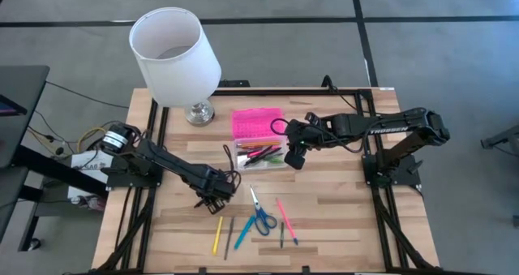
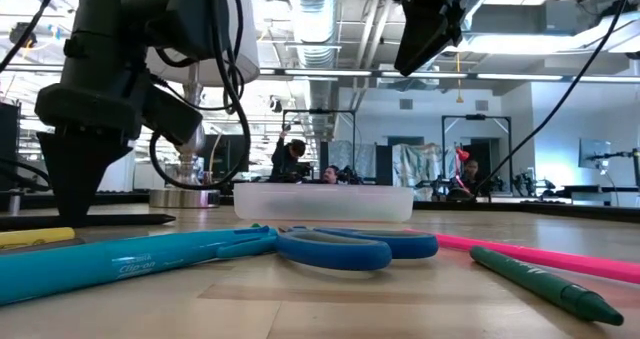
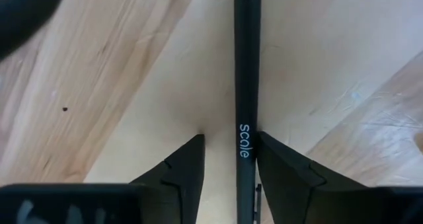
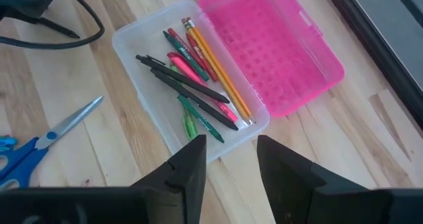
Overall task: Pick & place school supplies into a supply box
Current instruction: Put the black pen into the supply box
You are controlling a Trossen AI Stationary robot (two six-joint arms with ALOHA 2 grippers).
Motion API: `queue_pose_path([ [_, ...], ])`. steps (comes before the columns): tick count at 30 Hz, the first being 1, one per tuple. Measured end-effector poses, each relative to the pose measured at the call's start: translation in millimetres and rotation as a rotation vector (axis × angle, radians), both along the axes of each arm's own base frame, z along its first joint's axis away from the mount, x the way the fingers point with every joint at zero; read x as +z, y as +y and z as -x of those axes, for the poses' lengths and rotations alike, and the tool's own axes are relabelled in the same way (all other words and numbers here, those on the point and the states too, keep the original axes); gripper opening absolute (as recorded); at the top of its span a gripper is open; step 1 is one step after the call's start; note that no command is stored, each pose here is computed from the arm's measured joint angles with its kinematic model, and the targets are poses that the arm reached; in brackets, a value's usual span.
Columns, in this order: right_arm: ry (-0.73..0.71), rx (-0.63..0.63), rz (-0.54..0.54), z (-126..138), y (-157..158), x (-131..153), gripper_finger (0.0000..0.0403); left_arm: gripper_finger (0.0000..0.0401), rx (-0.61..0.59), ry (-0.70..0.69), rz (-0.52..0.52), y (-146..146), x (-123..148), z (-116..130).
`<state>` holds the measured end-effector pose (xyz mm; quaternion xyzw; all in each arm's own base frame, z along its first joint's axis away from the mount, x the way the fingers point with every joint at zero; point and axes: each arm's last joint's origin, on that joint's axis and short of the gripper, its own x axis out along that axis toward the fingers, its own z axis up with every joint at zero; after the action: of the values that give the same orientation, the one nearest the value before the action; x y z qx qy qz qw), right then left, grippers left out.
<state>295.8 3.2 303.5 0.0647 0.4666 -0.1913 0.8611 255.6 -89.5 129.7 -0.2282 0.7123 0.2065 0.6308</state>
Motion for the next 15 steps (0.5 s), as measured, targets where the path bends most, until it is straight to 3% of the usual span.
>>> queue_pose_path([
  [6, 0.000, -0.007, -0.007, 0.2, 0.2, -0.2, 0.0127, 0.0105, 0.006, -0.018, 0.011, 0.1, -3.5, 1.2],
  [15, 0.000, -0.007, -0.008, 0.3, 0.3, -0.1, 0.0127, 0.0099, -0.021, -0.041, -0.006, 0.1, -3.7, -0.2],
])
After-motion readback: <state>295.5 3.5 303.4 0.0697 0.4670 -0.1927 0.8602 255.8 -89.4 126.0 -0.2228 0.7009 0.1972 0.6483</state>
